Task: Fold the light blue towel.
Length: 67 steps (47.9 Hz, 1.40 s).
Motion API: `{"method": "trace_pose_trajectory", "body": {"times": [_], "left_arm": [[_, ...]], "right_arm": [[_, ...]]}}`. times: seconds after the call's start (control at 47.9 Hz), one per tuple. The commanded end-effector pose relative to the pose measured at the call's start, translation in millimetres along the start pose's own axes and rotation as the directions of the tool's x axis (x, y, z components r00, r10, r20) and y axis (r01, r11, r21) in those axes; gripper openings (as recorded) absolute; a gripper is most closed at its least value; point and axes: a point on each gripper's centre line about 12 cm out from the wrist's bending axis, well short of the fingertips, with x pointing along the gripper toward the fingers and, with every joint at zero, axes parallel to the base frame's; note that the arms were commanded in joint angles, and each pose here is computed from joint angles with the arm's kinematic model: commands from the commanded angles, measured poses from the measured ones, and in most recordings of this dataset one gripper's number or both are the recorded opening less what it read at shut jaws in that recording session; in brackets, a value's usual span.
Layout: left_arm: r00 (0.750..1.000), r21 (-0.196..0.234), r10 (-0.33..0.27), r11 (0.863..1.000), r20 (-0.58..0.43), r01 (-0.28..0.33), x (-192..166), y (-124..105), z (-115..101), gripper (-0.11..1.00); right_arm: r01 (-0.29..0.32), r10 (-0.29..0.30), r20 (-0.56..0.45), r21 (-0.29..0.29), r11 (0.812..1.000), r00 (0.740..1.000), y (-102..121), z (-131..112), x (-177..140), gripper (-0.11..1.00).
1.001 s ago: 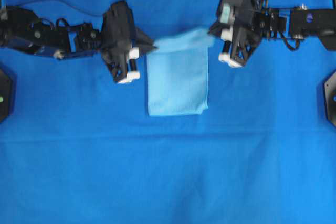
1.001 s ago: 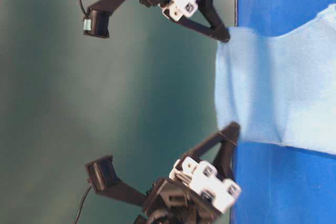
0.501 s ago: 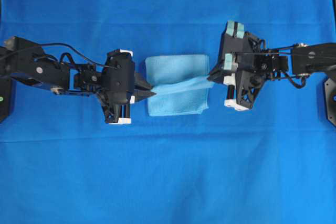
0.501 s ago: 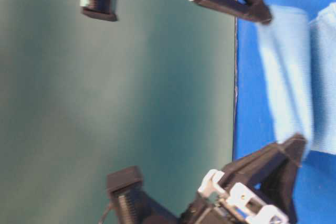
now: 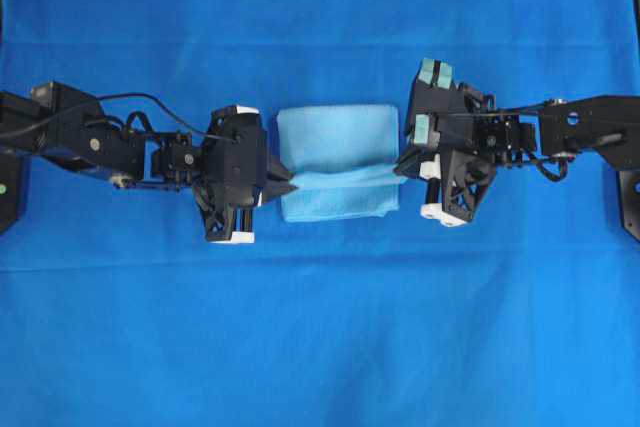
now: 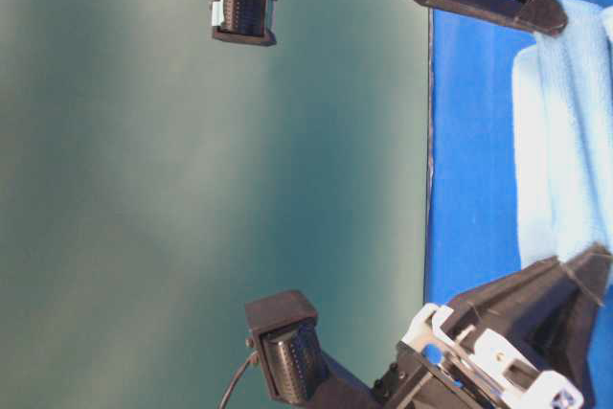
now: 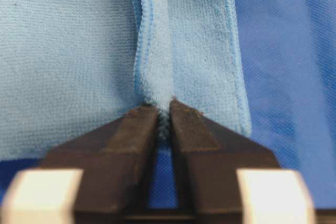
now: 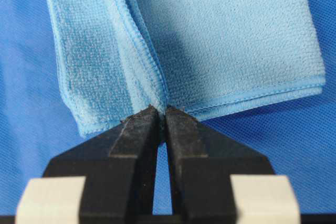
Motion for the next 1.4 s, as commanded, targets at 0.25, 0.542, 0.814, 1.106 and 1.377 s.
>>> {"method": "trace_pose_trajectory", "body": {"times": [0.25, 0.542, 0.814, 1.106, 1.377], "left_arm": [[0.998, 0.01, -0.01, 1.0, 0.059, 0.01, -12, -4, 25, 0.71], [0.997, 0.029, -0.04, 0.999, 0.06, 0.038, -57, -12, 55, 0.58], [0.989, 0.038, -0.053, 0.998, 0.141, 0.048, -114, -14, 71, 0.57], [0.964, 0.033, -0.041, 0.999, 0.262, 0.033, -169, -10, 54, 0.58], [0.916, 0.018, -0.017, 1.0, 0.4, 0.011, -223, -5, 27, 0.58]], "right_arm": [[-0.033, 0.035, 0.059, -0.035, 0.999, 0.998, 16, 19, -11, 0.64], [-0.054, 0.062, 0.087, -0.082, 0.995, 0.994, 34, 32, -54, 0.58], [-0.067, 0.085, 0.175, -0.106, 0.992, 0.981, 36, 39, -96, 0.58], [-0.064, 0.106, 0.318, -0.14, 0.988, 0.942, 26, 26, -148, 0.58], [-0.062, 0.123, 0.465, -0.143, 0.988, 0.877, 10, -8, -193, 0.58]]}}
